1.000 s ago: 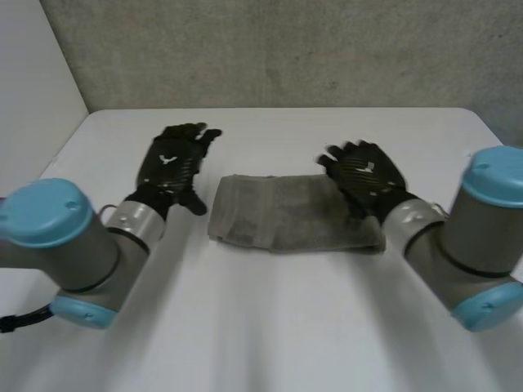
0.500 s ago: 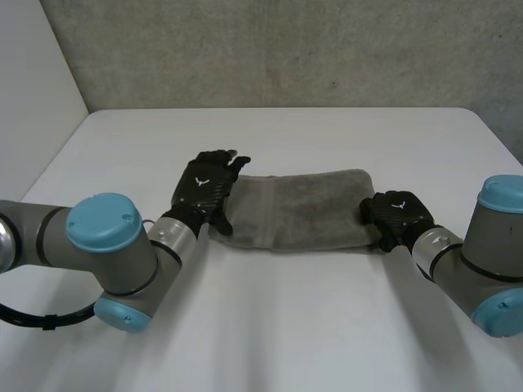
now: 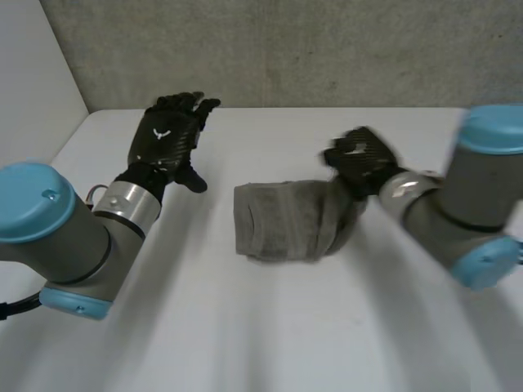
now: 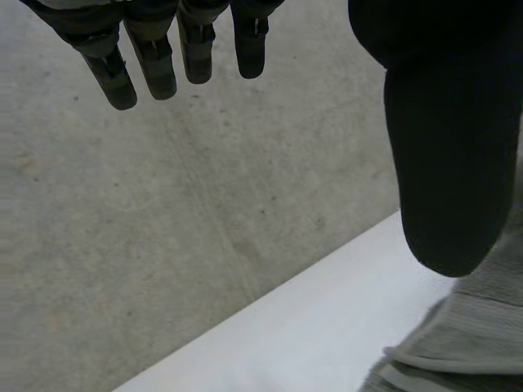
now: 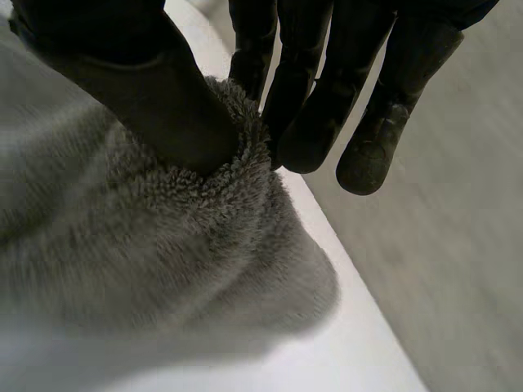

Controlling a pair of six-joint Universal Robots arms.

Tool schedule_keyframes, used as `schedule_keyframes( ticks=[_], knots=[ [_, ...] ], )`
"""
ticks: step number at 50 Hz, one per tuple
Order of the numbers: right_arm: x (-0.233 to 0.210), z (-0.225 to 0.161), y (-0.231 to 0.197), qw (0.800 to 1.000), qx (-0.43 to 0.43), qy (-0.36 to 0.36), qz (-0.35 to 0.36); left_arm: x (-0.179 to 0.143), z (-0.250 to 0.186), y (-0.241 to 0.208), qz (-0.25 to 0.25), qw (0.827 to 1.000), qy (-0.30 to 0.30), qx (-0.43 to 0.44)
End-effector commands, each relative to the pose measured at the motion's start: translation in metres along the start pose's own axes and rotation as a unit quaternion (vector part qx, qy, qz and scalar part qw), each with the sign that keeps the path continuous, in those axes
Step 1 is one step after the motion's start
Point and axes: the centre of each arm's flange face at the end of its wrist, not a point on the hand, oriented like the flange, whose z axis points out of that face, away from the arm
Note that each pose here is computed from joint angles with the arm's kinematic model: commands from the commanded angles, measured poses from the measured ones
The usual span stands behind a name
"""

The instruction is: Fold the towel.

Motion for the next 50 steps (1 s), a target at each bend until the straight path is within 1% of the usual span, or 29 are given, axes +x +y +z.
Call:
schedule_keyframes(
  ticks=[1,2,4,6,10,11,12,13,14,15,16,18,19,20,21,22,23,24,25,26,27,29,32,34,36,38,39,44,50],
  knots=[
    [-0.127,0.012,-0.018,0.982,0.059,-0.151,-0.098,-0.008,0.000,0.000,0.000,1.000,-0.025,-0.002],
    [-0.127,0.012,-0.018,0.982,0.059,-0.152,-0.099,-0.009,0.000,0.000,0.000,1.000,-0.030,-0.002],
    [-0.147,0.009,-0.013,0.974,0.063,-0.172,-0.132,-0.009,0.000,0.001,-0.001,1.000,-0.031,-0.004],
    [-0.147,0.009,-0.013,0.974,0.063,-0.169,-0.137,-0.009,0.000,0.001,-0.001,0.999,-0.032,-0.004],
    [-0.143,0.010,-0.013,0.979,0.059,-0.154,-0.122,-0.008,0.000,0.002,-0.001,1.000,-0.031,-0.004],
    [-0.132,0.010,-0.019,0.984,0.064,-0.131,-0.103,-0.008,0.001,0.003,0.000,1.000,-0.030,-0.005],
    [-0.110,0.006,-0.031,0.989,0.076,-0.097,-0.076,-0.008,0.001,0.003,0.000,1.000,-0.030,-0.005],
    [-0.110,0.006,-0.031,0.990,0.076,-0.097,-0.076,-0.008,0.001,0.002,-0.001,1.000,-0.029,-0.004],
    [-0.086,0.002,-0.038,0.993,0.086,-0.063,-0.042,-0.008,0.001,0.002,-0.001,1.000,-0.029,-0.004],
    [-0.063,-0.002,-0.042,0.995,0.096,-0.028,-0.008,-0.008,0.003,0.000,-0.001,1.000,-0.029,0.001],
    [-0.063,-0.002,-0.042,0.995,0.096,-0.028,-0.008,-0.007,0.004,-0.001,-0.001,1.000,-0.029,0.004],
    [-0.038,-0.003,-0.036,0.994,0.099,0.010,0.055,-0.007,0.006,-0.003,-0.001,1.000,-0.028,0.008],
    [-0.037,-0.003,-0.036,0.994,0.099,0.010,0.055,-0.005,0.009,-0.004,0.000,1.000,-0.026,0.012],
    [-0.031,-0.005,-0.034,0.992,0.093,0.016,0.086,-0.005,0.009,-0.004,0.000,1.000,-0.026,0.012],
    [-0.031,-0.005,-0.034,0.992,0.093,0.017,0.087,-0.002,0.012,-0.001,-0.001,1.000,-0.022,0.009],
    [-0.025,-0.009,-0.035,0.989,0.088,0.024,0.113,-0.002,0.012,-0.001,-0.001,1.000,-0.022,0.009],
    [-0.018,-0.010,-0.032,0.987,0.075,0.031,0.137,0.004,0.014,0.003,-0.002,1.000,-0.014,0.005],
    [-0.018,-0.010,-0.032,0.987,0.075,0.031,0.138,0.013,0.017,0.004,-0.004,1.000,-0.003,0.006],
    [-0.011,-0.011,-0.025,0.985,0.056,0.037,0.156,0.013,0.017,0.004,-0.004,1.000,-0.003,0.006],
    [-0.004,-0.011,-0.019,0.984,0.040,0.040,0.169,0.023,0.021,0.004,-0.006,1.000,0.009,0.010],
    [-0.004,-0.011,-0.019,0.984,0.039,0.040,0.169,0.032,0.023,0.008,-0.007,1.000,0.020,0.008],
    [-0.008,-0.007,-0.003,0.982,0.000,0.025,0.187,0.039,0.025,0.015,-0.009,1.000,0.029,-0.001],
    [-0.015,-0.002,0.006,0.981,-0.019,0.014,0.194,0.050,0.029,0.029,-0.011,0.999,0.043,-0.026],
    [-0.025,0.006,0.020,0.977,-0.047,-0.001,0.206,0.057,0.030,0.037,-0.012,0.998,0.051,-0.039],
    [-0.029,0.009,0.026,0.976,-0.056,-0.006,0.211,0.065,0.030,0.048,-0.014,0.996,0.060,-0.060],
    [-0.032,0.012,0.032,0.974,-0.063,-0.010,0.216,0.075,0.029,0.070,-0.016,0.993,0.072,-0.092],
    [-0.036,0.014,0.037,0.973,-0.070,-0.013,0.221,0.075,0.029,0.070,-0.016,0.993,0.072,-0.093],
    [-0.045,0.018,0.052,0.970,-0.087,-0.022,0.226,0.082,0.025,0.105,-0.014,0.988,0.078,-0.130],
    [-0.045,0.019,0.050,0.970,-0.084,-0.023,0.225,0.083,0.024,0.112,-0.014,0.987,0.078,-0.139]
  ],
)
